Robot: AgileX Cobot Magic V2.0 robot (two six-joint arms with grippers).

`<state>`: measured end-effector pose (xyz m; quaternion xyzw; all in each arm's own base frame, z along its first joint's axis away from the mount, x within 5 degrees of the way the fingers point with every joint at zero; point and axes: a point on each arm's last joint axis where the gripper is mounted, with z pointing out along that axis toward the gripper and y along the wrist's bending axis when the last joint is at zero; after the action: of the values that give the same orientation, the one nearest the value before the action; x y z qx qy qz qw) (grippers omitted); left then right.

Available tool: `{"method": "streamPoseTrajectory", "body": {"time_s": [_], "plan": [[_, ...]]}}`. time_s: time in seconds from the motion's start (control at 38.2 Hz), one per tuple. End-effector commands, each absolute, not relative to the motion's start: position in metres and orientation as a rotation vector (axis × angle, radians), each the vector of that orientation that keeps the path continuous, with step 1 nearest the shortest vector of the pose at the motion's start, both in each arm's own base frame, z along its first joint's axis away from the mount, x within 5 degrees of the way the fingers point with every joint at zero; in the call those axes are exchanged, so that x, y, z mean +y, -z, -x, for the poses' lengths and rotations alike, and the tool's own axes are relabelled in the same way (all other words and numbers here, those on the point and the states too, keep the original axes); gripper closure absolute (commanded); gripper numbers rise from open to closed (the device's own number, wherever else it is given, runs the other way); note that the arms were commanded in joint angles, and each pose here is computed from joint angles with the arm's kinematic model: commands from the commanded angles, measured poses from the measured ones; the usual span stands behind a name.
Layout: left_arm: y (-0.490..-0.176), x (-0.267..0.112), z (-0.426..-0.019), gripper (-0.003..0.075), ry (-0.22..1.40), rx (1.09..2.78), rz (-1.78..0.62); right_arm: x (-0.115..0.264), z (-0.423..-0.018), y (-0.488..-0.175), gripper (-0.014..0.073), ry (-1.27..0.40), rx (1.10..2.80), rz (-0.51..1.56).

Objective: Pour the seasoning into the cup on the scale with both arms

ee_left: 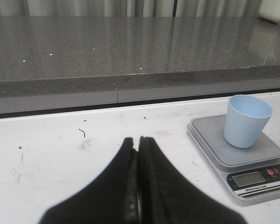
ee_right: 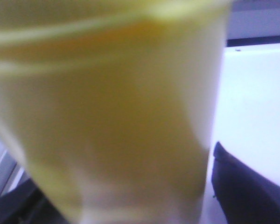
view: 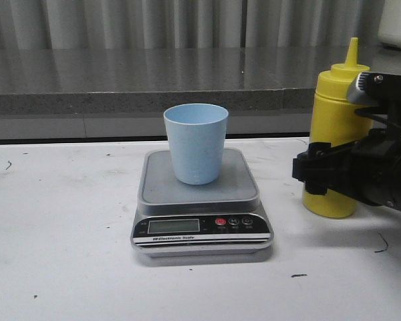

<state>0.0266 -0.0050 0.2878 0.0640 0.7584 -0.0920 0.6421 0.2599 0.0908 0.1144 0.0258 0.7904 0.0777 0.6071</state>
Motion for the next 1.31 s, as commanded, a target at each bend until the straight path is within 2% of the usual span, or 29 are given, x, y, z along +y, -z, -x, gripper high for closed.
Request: {"method": "streamPoseTrajectory", "body": {"time_s": [0.0, 0.29, 0.47, 0.55, 0.68, 0.71, 0.73, 0.84, 1.02, 1.28], "plan": [[-0.302, -0.005, -0.026, 0.074, 0.233, 1.642, -0.13, 0.09, -0.257, -0.135, -0.0007, -0.207, 1.667, -0.02], [-0.302, -0.005, -0.026, 0.074, 0.233, 1.642, -0.13, 0.082, -0.233, -0.125, -0.0007, -0.2, 1.745, 0.031], [-0.302, -0.005, -0.026, 0.074, 0.233, 1.642, -0.13, 0.074, -0.215, -0.139, 0.0015, -0.211, 1.717, 0.025], [-0.302, -0.005, -0.026, 0.074, 0.233, 1.642, -0.13, 0.071, -0.209, -0.143, 0.016, -0.214, 1.708, 0.023], [-0.302, -0.005, -0.026, 0.074, 0.233, 1.642, -0.13, 0.065, -0.196, -0.14, 0.061, -0.206, 1.733, 0.03], [-0.302, -0.005, -0.026, 0.074, 0.233, 1.642, -0.13, 0.064, -0.193, -0.139, 0.069, -0.202, 1.744, 0.033], [-0.302, -0.005, -0.026, 0.074, 0.233, 1.642, -0.13, 0.062, -0.19, -0.138, 0.0718, -0.2, 1.751, 0.034], [-0.302, -0.005, -0.026, 0.074, 0.233, 1.642, -0.13, 0.054, -0.174, -0.14, 0.0715, -0.194, 1.763, 0.036], [-0.302, -0.005, -0.026, 0.074, 0.233, 1.642, -0.13, 0.044, -0.154, -0.158, 0.0715, -0.151, 1.667, 0.083], [-0.302, -0.005, -0.026, 0.074, 0.233, 1.642, -0.13, 0.043, -0.149, -0.182, 0.0714, -0.194, 1.649, 0.05]]}}
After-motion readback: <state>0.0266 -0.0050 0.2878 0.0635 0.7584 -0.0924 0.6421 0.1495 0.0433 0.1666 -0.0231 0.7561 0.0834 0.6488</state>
